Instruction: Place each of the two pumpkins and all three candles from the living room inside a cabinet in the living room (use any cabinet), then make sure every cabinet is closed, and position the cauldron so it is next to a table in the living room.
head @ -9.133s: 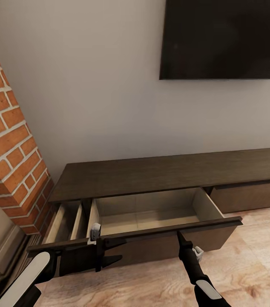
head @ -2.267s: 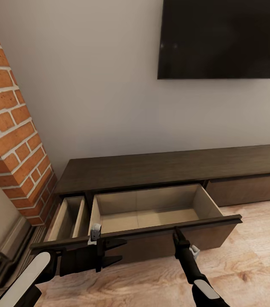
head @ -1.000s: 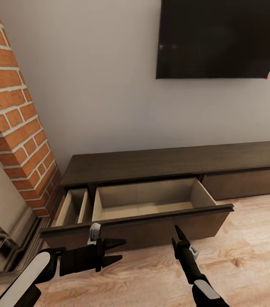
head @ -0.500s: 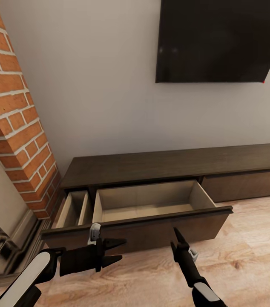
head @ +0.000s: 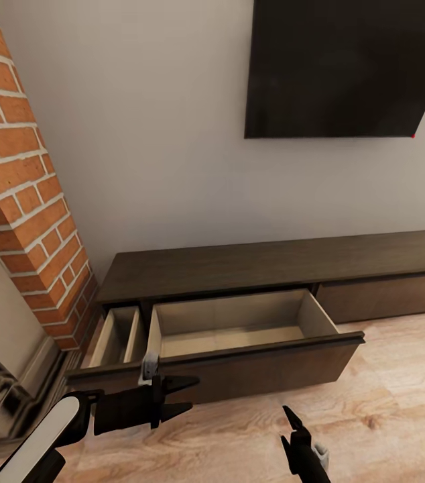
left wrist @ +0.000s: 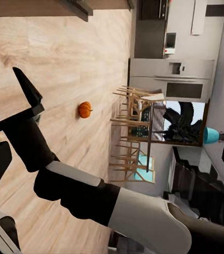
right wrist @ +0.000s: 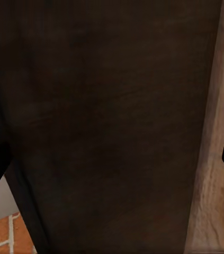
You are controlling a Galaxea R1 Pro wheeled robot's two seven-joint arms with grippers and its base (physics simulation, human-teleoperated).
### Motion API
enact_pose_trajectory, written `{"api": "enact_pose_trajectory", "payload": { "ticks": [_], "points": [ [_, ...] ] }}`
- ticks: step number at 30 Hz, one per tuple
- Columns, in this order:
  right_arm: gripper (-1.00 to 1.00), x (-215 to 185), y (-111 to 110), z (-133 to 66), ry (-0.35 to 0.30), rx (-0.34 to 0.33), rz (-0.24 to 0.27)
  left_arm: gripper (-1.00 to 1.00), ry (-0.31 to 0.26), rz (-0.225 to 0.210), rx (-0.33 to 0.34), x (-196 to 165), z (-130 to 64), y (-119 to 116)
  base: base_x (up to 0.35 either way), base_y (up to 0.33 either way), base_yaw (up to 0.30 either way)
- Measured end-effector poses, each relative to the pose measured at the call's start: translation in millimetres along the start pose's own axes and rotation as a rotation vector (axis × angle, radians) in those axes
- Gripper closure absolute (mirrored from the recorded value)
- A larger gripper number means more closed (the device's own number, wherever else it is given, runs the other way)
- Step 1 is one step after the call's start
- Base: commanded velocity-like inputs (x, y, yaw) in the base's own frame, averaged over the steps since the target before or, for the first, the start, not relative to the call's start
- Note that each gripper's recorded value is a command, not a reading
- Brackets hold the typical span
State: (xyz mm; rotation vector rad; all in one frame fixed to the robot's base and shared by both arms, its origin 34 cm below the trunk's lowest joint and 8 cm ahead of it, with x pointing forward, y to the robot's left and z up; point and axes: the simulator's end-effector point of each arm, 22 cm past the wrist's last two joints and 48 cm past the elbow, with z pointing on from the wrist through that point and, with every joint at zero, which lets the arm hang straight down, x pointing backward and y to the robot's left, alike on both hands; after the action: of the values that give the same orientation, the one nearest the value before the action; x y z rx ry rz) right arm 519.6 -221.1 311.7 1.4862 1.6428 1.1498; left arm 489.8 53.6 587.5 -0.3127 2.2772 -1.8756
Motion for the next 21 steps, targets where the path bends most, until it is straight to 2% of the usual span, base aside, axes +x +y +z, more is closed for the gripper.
{"api": "enact_pose_trajectory", "payload": {
  "ticks": [7,13,21],
  "points": [
    [-1.0,-2,13,-5.4,-0.008,0.007,0.007,-1.0,0.004,0.0,-0.003,-2,-1.0,-15,0.0,0.0,0.0],
    [-1.0,-23,20,-13.2,-0.025,0.035,-0.021,-1.0,0.01,0.0,-0.004,-3,-1.1,-28,0.0,0.0,0.0],
    [-1.0,-22,40,-16.3,-0.025,0.027,-0.03,-1.0,0.011,0.001,-0.01,-7,-2.8,-44,0.0,0.0,0.0]
  ]
}}
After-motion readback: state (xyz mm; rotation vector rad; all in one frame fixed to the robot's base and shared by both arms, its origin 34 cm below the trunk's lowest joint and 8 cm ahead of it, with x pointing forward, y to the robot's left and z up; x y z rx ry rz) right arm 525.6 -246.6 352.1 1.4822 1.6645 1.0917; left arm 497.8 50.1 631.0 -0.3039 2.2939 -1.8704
